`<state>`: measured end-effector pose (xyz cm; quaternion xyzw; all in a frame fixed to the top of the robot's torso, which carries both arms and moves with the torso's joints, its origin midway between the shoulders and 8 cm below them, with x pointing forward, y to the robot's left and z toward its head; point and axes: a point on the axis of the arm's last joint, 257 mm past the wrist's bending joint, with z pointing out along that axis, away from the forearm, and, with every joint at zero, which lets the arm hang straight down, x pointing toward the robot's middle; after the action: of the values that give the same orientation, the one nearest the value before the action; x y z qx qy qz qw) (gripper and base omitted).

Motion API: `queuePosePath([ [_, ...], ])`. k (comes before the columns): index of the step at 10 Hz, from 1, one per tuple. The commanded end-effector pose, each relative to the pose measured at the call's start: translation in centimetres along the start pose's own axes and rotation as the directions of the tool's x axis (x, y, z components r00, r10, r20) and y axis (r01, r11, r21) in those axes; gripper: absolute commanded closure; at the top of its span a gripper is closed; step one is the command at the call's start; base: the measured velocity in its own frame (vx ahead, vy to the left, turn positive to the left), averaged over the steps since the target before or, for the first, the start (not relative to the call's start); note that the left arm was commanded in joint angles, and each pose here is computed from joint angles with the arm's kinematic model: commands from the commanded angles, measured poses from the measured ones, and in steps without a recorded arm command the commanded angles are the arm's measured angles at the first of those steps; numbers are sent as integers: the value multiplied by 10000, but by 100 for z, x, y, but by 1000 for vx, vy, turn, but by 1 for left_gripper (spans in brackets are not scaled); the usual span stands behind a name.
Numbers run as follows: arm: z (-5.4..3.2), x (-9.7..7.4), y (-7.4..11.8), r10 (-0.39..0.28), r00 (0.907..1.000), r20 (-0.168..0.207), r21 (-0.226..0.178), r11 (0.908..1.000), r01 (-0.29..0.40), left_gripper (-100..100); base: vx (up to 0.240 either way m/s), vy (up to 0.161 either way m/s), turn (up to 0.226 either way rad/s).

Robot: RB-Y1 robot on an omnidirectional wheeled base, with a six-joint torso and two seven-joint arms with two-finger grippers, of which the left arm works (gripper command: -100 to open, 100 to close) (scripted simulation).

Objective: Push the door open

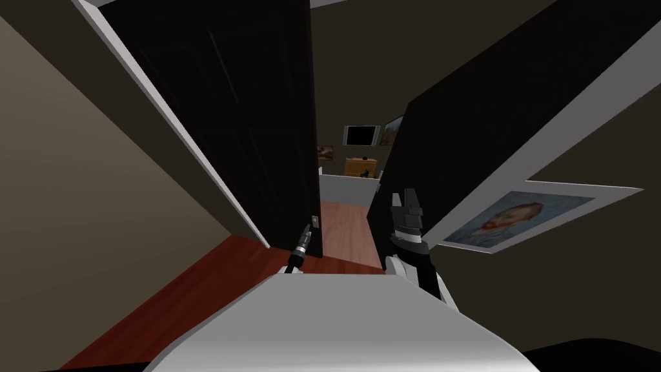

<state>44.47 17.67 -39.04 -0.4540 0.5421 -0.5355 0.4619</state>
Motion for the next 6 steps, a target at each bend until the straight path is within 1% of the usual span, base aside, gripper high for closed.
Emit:
queuePosePath([
  [1,12,-11,5,1,10000,40,-11,10000,-1,-100,202,-37,-20],
  [4,37,15,11,-103,9999,114,-17,9999,103,-100,176,-17,-26],
  [5,33,9,9,-77,9999,97,-16,10000,77,-100,82,1,-4],
  [6,33,9,9,-77,9999,97,-16,10000,77,100,-17,-1,10],
])
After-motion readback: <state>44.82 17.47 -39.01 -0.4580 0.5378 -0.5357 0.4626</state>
